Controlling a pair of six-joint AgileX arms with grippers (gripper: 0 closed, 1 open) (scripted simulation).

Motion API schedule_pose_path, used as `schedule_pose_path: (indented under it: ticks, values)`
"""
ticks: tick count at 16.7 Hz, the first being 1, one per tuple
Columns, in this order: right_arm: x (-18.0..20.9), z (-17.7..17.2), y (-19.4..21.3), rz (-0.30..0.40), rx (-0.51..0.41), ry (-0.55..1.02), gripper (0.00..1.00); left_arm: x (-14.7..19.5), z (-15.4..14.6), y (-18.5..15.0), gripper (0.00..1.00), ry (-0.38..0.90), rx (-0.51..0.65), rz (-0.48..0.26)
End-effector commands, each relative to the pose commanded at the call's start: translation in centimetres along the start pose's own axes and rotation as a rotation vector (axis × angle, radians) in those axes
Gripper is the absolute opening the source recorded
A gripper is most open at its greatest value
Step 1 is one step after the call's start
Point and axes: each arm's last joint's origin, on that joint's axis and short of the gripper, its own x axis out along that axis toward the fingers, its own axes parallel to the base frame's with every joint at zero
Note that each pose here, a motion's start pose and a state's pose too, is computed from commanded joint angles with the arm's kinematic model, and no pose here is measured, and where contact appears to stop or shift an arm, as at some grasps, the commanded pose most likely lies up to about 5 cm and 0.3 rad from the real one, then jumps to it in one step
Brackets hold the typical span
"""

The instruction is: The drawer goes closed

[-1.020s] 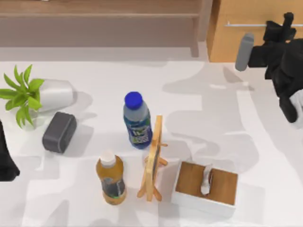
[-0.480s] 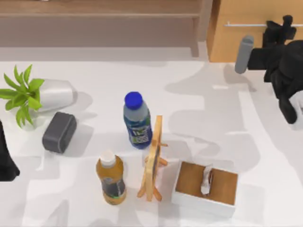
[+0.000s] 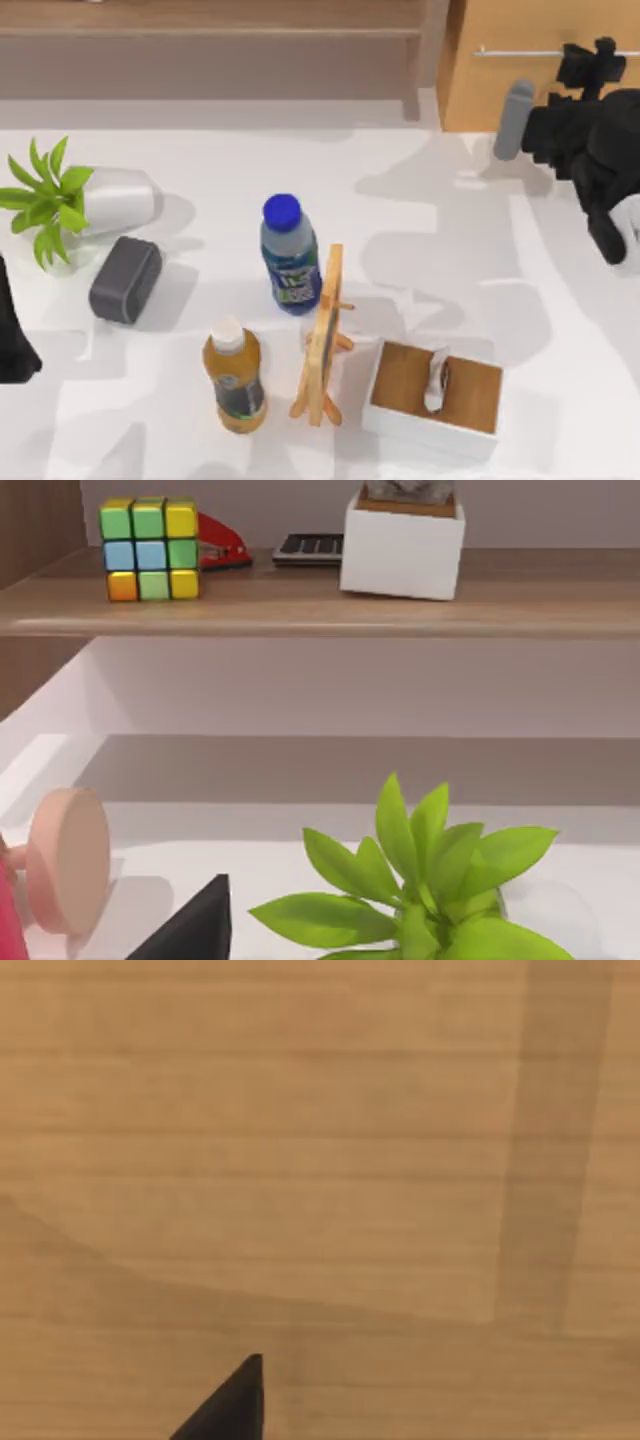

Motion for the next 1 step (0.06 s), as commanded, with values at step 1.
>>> schedule_pose_path:
  ticks: [1]
  values:
    - [0.00, 0.00, 0.00, 0.000, 0.000, 0.000, 1.00, 0.00, 0.00, 0.00, 1.00, 0.000, 0.000, 0.000]
